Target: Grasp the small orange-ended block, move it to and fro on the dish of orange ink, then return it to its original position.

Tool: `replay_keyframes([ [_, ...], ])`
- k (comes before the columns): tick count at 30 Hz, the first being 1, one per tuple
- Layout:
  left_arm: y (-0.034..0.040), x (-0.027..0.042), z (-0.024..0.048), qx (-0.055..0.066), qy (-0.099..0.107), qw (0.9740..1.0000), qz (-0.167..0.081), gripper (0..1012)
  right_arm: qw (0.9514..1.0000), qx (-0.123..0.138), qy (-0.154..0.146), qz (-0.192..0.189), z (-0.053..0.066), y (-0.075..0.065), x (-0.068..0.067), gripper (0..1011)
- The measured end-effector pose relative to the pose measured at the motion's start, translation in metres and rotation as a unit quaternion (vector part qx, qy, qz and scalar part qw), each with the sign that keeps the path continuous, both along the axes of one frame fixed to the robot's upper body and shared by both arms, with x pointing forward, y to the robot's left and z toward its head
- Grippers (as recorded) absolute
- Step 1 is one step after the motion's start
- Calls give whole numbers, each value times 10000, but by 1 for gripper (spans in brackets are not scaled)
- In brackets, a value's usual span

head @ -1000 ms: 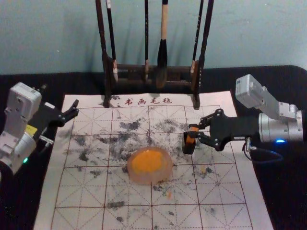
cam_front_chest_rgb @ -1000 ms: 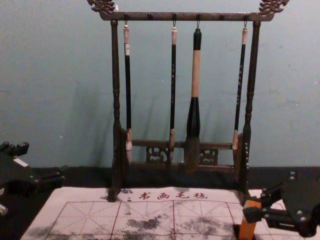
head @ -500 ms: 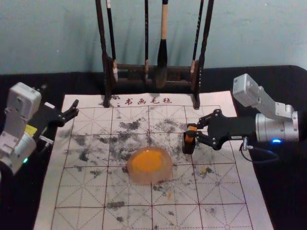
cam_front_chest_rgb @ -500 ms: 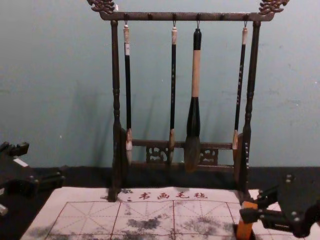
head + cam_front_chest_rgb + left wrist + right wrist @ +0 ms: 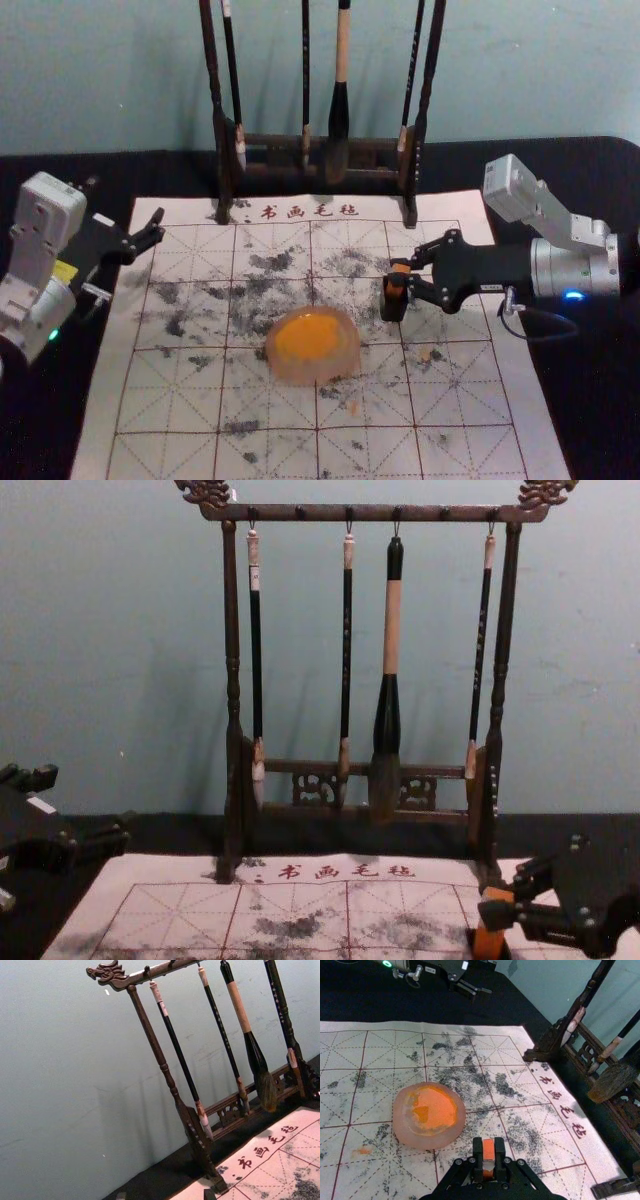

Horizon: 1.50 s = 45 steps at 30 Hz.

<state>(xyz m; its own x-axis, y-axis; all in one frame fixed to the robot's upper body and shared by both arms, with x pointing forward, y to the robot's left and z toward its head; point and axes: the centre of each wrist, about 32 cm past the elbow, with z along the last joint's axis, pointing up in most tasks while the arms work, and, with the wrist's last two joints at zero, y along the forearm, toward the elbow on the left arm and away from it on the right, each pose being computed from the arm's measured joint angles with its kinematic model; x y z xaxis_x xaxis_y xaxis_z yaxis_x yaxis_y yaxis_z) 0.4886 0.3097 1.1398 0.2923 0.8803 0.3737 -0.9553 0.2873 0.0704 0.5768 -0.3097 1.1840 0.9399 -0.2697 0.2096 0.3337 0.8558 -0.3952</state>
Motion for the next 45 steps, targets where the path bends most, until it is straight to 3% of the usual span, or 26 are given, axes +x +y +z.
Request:
replay_keyframes([
  [19, 0, 0, 0, 0, 0, 10000, 0, 1001, 10000, 0, 29, -18, -14, 1, 0, 145],
  [33, 0, 0, 0, 0, 0, 10000, 0, 1002, 10000, -3, 26, -16, -11, -1, -2, 543],
  [35, 0, 0, 0, 0, 0, 10000, 0, 1001, 10000, -3, 26, -16, -11, -1, -2, 645],
  [39, 0, 0, 0, 0, 0, 10000, 0, 1001, 10000, -3, 26, -16, -11, -1, -2, 722],
  [42, 0, 0, 0, 0, 0, 10000, 0, 1001, 10000, -3, 25, -16, -11, -1, -1, 852],
  [45, 0, 0, 0, 0, 0, 10000, 0, 1001, 9999, 141, -31, -16, -6, -2, -18, 920],
])
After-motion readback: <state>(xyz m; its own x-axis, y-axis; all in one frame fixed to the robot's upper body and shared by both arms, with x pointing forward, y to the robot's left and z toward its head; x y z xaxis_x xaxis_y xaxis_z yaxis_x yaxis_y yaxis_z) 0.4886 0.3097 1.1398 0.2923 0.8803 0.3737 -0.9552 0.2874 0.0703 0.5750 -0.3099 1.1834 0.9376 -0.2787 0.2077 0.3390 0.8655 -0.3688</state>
